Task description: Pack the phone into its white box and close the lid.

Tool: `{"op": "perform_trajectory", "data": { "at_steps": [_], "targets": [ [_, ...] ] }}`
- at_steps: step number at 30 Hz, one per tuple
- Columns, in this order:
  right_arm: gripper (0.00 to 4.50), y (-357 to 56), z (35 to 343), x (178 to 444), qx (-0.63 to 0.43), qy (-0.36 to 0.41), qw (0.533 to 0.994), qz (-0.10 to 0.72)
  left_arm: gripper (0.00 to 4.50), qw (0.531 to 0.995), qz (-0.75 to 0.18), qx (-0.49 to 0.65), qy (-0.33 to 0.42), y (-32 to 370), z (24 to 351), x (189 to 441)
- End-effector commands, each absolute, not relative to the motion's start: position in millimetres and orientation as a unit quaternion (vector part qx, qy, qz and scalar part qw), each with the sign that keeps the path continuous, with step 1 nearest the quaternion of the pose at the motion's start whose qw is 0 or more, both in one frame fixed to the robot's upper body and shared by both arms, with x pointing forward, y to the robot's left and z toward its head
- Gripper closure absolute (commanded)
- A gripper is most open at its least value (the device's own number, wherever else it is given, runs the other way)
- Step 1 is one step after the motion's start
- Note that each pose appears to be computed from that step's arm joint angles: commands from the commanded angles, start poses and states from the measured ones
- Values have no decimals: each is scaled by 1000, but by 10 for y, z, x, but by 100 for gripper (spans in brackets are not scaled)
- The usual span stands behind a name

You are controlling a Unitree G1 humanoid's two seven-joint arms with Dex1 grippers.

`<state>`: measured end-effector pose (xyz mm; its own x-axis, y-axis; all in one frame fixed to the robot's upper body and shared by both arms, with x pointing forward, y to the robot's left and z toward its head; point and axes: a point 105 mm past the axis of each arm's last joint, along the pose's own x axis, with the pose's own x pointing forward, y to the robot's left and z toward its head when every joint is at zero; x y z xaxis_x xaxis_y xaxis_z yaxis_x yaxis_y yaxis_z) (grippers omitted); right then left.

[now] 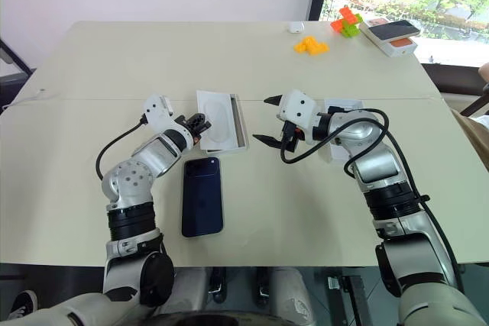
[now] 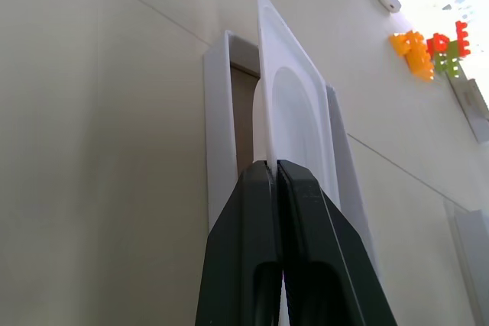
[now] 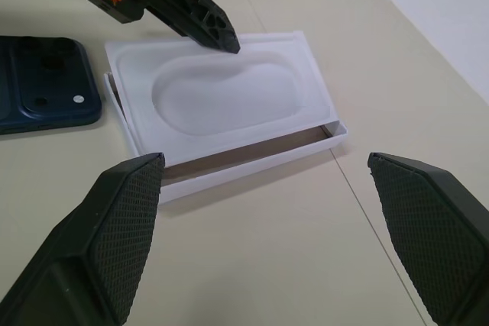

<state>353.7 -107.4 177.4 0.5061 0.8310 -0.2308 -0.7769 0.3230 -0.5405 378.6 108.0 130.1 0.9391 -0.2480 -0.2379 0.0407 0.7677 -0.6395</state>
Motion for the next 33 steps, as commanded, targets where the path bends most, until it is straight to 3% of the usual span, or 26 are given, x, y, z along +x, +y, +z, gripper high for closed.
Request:
{"op": "perform_trajectory", "data": {
  "at_steps": [1,11,14,21,33],
  "targets": [
    [0,-1107,1955,3508,-314,-75,814,483,446,930,-84,-327,144,1026,1368,3781],
    [0,-1097,1969,3504,-313,-77,815,482,446,927,-96,-327,153,944,1351,3783],
    [0,-1094,1972,3502,-313,-77,815,482,350,929,-103,-323,150,928,1371,3796],
    [0,-1070,1960,3489,-310,-77,815,484,4,928,-120,-322,144,891,1430,3784],
    [0,-1054,1959,3495,-307,-79,815,485,4,939,-156,-279,124,866,1601,3789]
  ]
}}
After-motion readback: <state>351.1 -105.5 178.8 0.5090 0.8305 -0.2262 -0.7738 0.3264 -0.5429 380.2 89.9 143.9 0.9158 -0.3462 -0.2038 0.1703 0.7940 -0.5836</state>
